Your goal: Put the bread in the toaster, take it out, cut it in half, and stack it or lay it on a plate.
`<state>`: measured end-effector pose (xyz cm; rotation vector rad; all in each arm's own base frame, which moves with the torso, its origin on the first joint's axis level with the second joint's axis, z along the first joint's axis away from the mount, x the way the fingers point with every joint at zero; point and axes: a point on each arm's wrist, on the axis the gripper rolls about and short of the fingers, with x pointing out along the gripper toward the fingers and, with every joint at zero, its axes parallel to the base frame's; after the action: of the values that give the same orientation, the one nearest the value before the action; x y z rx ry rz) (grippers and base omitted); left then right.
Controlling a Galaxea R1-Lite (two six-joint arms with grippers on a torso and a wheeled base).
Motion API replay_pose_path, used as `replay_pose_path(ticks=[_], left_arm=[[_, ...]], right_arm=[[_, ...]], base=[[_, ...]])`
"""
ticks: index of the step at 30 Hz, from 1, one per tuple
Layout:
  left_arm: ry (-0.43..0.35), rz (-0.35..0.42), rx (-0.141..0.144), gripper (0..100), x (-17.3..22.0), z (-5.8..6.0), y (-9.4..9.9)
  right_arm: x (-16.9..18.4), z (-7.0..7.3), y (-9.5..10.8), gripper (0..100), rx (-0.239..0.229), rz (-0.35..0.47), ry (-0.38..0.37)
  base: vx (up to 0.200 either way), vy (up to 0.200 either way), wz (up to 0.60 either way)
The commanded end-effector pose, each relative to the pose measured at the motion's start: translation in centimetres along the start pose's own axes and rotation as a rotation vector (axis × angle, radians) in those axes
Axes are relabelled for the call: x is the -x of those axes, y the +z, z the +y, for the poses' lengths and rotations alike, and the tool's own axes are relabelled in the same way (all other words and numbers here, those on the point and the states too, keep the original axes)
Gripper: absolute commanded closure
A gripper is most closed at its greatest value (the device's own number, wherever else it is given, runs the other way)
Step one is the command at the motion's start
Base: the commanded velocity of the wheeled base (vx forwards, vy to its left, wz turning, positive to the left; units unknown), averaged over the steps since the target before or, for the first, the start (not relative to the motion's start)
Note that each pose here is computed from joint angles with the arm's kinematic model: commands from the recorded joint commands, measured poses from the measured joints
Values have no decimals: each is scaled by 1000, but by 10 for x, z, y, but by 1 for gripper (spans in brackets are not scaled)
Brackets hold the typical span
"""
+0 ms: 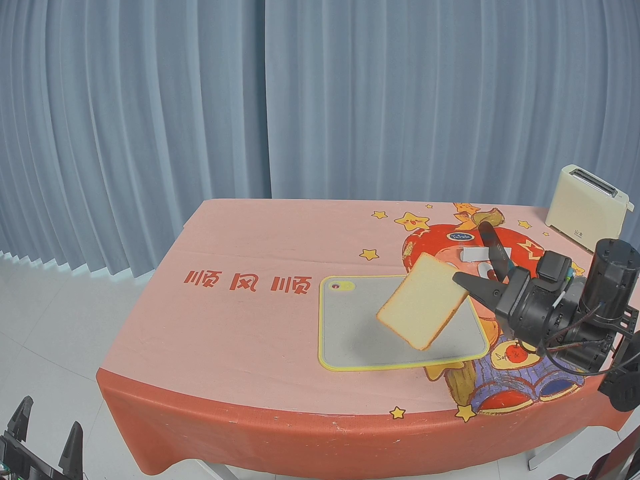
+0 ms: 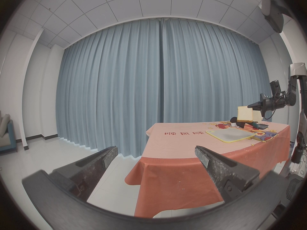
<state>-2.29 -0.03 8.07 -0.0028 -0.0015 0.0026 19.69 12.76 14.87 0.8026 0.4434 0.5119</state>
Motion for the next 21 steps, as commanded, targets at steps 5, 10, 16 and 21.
replay_pose_path(ticks=[5,10,16,21], left_arm=[[1,1,0,0,0,0,-5],[1,1,0,0,0,0,-5],[1,1,0,0,0,0,-5],[1,1,0,0,0,0,-5]], right_arm=[[-37,-19,-13,100,-5,-54,-57],[-47,-31,-22,100,1,-101,-70],[-51,-38,-31,100,7,-103,-70],[-53,-40,-29,100,5,-109,-75]], base=[[0,0,0],[0,0,0],[0,0,0],[0,0,0]])
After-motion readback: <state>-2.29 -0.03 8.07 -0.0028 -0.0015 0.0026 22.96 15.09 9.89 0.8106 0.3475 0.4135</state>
